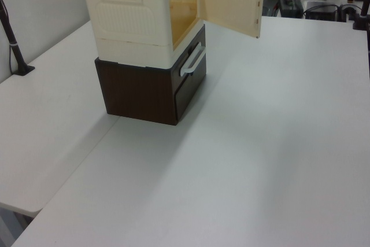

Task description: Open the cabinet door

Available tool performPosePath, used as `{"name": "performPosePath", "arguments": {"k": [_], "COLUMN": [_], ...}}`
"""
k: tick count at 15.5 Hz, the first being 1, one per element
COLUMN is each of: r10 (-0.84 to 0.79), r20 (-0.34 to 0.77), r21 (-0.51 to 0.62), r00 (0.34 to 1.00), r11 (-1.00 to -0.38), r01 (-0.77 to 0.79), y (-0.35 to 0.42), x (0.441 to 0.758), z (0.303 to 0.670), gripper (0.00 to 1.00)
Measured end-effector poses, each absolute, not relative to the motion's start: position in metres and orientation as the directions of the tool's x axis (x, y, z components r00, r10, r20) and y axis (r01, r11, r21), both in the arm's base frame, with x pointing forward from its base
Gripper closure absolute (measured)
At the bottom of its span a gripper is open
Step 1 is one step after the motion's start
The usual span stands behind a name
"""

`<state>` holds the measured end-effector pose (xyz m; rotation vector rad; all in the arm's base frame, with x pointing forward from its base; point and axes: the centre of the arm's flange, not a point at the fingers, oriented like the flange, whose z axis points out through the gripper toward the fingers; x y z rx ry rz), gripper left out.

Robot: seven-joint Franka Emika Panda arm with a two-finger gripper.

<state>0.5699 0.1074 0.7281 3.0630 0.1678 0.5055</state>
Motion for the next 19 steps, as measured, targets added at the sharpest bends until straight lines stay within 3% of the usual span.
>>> {"name": "performPosePath", "arguments": {"k": [6, 14, 19], "r10": [0.116, 0.027, 0.032], "r20": [0.269, 0.157, 0.086], "r21": [0.055, 0.072, 0.075], "r00": [0.956, 0.987, 0.996], "r11": [-0.993, -0.997, -0.997], "r01": [0.105, 0.016, 0.026], "y": [0.111, 0.035, 0.034], "x": [0.587, 0.595, 0.595], "z": [0.694, 0.658, 0.627], "gripper": [0.0, 0.0, 0.0]}}
